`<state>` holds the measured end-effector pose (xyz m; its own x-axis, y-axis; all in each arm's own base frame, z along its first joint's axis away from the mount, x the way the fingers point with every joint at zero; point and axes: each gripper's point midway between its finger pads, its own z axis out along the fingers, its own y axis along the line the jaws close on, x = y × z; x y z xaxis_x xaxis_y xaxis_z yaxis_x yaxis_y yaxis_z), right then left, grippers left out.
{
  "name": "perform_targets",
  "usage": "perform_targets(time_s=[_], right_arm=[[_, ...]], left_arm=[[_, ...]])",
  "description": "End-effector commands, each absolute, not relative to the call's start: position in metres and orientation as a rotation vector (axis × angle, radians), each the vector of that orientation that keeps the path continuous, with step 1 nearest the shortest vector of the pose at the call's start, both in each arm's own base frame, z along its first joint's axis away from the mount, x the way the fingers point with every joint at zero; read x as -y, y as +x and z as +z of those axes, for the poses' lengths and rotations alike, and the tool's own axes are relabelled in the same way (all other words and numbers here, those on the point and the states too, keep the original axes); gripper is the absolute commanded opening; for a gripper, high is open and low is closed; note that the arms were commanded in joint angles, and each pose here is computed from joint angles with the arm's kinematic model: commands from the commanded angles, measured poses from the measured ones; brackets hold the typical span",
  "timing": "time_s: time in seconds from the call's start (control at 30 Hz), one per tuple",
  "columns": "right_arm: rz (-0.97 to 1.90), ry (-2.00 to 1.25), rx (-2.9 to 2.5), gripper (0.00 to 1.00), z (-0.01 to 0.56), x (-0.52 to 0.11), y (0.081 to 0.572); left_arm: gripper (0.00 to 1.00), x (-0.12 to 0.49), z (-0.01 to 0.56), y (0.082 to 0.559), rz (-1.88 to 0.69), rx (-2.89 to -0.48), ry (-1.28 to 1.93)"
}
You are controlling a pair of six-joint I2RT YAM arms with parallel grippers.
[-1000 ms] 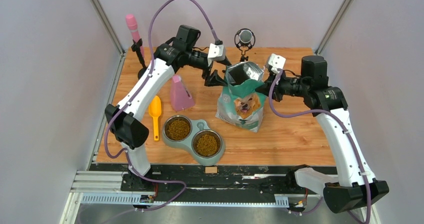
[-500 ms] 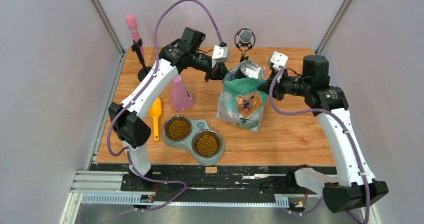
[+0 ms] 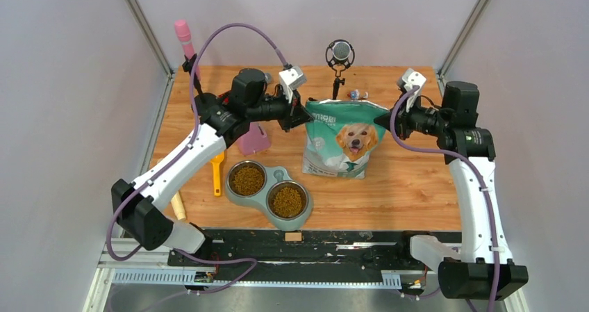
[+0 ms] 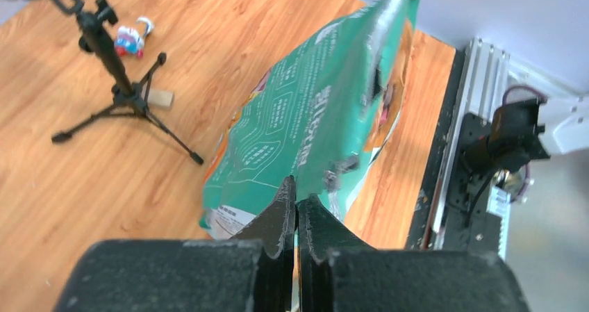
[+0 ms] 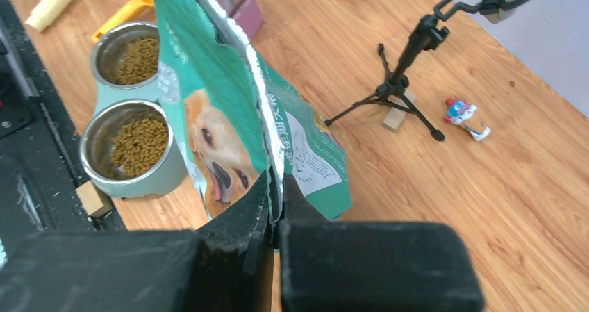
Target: Serve the pet food
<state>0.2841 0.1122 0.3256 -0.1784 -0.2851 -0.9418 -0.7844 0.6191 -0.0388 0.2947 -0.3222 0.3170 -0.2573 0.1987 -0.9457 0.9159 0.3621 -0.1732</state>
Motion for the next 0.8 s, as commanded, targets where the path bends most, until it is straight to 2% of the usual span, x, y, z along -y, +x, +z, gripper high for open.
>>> perform_targets(time_s=[0.0,0.2,0.27,0.37,0.43,0.77], right_arm=[[0.370,-0.897,-1.521,0.00,0.375,-0.086,0.283],[0.412,-1.015,-1.408,0.00,0.368,-0.089,0.268],[0.468,-1.078,-1.350,0.04,0.367,-0.098,0.261],[0.589,-1.153,-1.257,0.12,0.368,-0.113,0.246],[0.630,-1.169,-1.230,0.13,0.371,-0.118,0.244],[0.719,-1.190,-1.241,0.41,0.368,-0.131,0.255]], left_arm=[[0.00,0.269,0.373,0.320,-0.787,-1.705,0.551],[0.00,0.269,0.354,0.303,-0.836,-1.779,0.585],[0.00,0.275,0.358,0.298,-0.880,-1.764,0.620],[0.00,0.289,0.369,0.282,-0.989,-1.710,0.731],[0.00,0.294,0.372,0.275,-1.032,-1.681,0.792],[0.00,0.300,0.366,0.276,-1.057,-1.691,0.828]])
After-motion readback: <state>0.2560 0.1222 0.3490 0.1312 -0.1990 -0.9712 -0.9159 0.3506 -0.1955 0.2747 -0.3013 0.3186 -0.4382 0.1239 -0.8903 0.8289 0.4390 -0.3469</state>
